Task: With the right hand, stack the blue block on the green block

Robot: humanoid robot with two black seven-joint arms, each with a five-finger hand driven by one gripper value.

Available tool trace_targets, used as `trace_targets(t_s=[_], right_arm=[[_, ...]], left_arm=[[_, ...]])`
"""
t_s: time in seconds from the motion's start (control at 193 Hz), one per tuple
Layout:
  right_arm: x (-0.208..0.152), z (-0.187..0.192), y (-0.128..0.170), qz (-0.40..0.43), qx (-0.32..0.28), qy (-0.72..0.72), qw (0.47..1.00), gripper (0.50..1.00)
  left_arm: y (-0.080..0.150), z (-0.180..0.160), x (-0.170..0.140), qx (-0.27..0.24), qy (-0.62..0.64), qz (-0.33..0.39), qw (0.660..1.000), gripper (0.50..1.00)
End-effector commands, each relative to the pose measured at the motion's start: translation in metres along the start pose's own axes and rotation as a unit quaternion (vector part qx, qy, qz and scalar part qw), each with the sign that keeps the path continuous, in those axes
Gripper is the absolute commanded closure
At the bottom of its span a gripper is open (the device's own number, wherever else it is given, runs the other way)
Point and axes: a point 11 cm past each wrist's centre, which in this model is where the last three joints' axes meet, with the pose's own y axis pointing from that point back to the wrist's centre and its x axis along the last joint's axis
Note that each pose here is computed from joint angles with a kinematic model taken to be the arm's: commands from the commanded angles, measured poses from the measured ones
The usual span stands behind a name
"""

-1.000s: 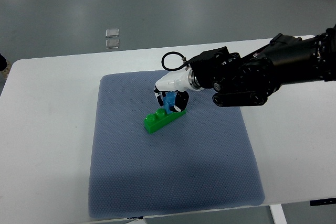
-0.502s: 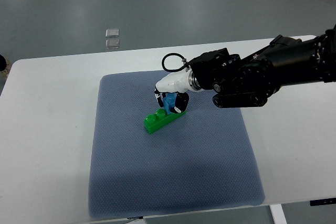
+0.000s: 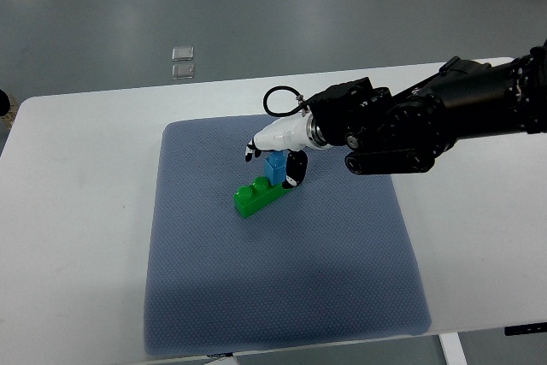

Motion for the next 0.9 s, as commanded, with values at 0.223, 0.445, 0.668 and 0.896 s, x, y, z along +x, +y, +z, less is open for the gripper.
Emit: trace_targets(t_s=[0.223,0.445,0.668,0.896], right_arm=[[0.015,-0.013,0.003,0.010,0.015,-0.005,1.000,0.585],[0.057,-0.027,0.018,0.039,0.042,-0.051,0.997,0.587],[0.104,-0.016,0.045,0.080,0.081,-0.282,0.953,0.585],[0.133,0.019,0.050,0.144,0.146,-0.539,0.817,0.585]], left_arm=[[0.000,0.000,0.000,0.000,0.000,0.000,1.000,0.500],[0.000,0.000,0.000,0.000,0.000,0.000,1.000,0.500],[0.000,0.000,0.000,0.000,0.000,0.000,1.000,0.500],[0.000,0.000,0.000,0.000,0.000,0.000,1.000,0.500]])
